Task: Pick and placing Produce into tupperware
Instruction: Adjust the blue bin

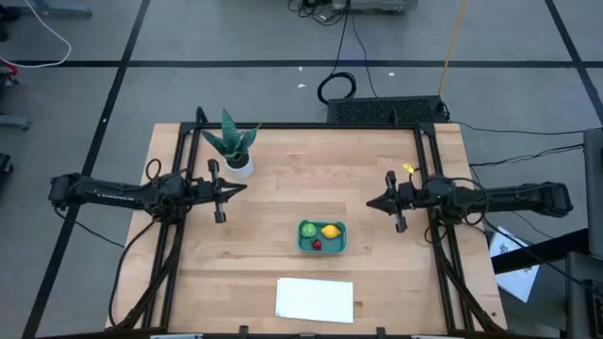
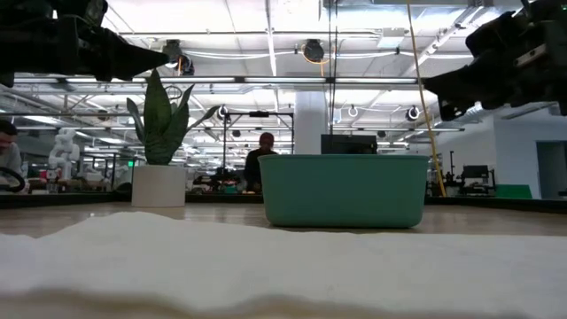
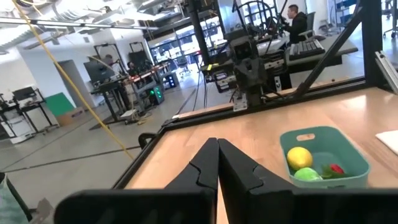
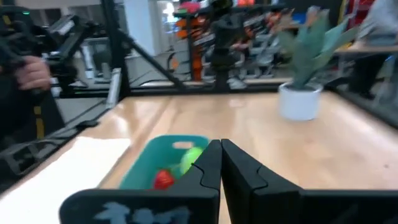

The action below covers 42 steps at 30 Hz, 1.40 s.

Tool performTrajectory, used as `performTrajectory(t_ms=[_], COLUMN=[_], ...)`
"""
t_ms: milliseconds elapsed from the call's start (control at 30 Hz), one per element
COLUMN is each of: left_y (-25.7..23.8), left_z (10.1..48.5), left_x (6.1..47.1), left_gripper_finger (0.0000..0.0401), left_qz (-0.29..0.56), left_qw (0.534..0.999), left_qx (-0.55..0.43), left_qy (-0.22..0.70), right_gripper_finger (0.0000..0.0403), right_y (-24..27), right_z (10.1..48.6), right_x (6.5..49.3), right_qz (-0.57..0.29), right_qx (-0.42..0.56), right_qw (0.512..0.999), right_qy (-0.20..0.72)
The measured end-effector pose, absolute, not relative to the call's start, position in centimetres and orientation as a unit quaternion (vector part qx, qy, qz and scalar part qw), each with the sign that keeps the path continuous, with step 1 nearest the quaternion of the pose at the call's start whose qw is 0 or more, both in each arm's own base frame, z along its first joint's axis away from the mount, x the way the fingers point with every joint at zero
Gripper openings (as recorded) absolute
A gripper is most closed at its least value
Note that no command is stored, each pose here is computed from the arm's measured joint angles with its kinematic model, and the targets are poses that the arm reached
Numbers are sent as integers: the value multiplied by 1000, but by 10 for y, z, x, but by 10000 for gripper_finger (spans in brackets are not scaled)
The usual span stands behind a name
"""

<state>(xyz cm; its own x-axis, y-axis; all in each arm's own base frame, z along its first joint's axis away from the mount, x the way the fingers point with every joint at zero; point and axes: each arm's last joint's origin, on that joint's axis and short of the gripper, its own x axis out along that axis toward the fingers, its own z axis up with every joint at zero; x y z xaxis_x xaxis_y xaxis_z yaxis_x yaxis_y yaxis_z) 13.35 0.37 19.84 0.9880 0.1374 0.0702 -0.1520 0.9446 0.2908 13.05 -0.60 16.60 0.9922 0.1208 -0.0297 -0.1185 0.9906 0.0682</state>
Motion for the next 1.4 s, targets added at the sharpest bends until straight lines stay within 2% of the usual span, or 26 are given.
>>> performTrajectory(t_ms=[167, 467, 767, 1000, 1400], left_y=[4, 4, 4, 4, 4], left_z=[198, 198, 198, 198, 198], left_x=[134, 134, 134, 133, 134], left_gripper_finger=[20, 9, 9, 25, 2], left_qz=[73, 73, 74, 74, 74], left_qw=[986, 983, 983, 983, 983], left_qx=[150, 166, 166, 165, 165], left_qy=[-24, -22, -22, -23, -22], right_gripper_finger=[0, 0, 0, 0, 0], right_y=[11, 32, 41, 47, 57], right_z=[158, 145, 120, 120, 116], right_x=[132, 133, 139, 159, 182], right_qz=[107, 89, 58, 59, 70], right_qx=[81, 107, 75, 55, 50], right_qw=[989, 983, 969, 962, 953], right_qy=[65, 123, 228, 260, 292])
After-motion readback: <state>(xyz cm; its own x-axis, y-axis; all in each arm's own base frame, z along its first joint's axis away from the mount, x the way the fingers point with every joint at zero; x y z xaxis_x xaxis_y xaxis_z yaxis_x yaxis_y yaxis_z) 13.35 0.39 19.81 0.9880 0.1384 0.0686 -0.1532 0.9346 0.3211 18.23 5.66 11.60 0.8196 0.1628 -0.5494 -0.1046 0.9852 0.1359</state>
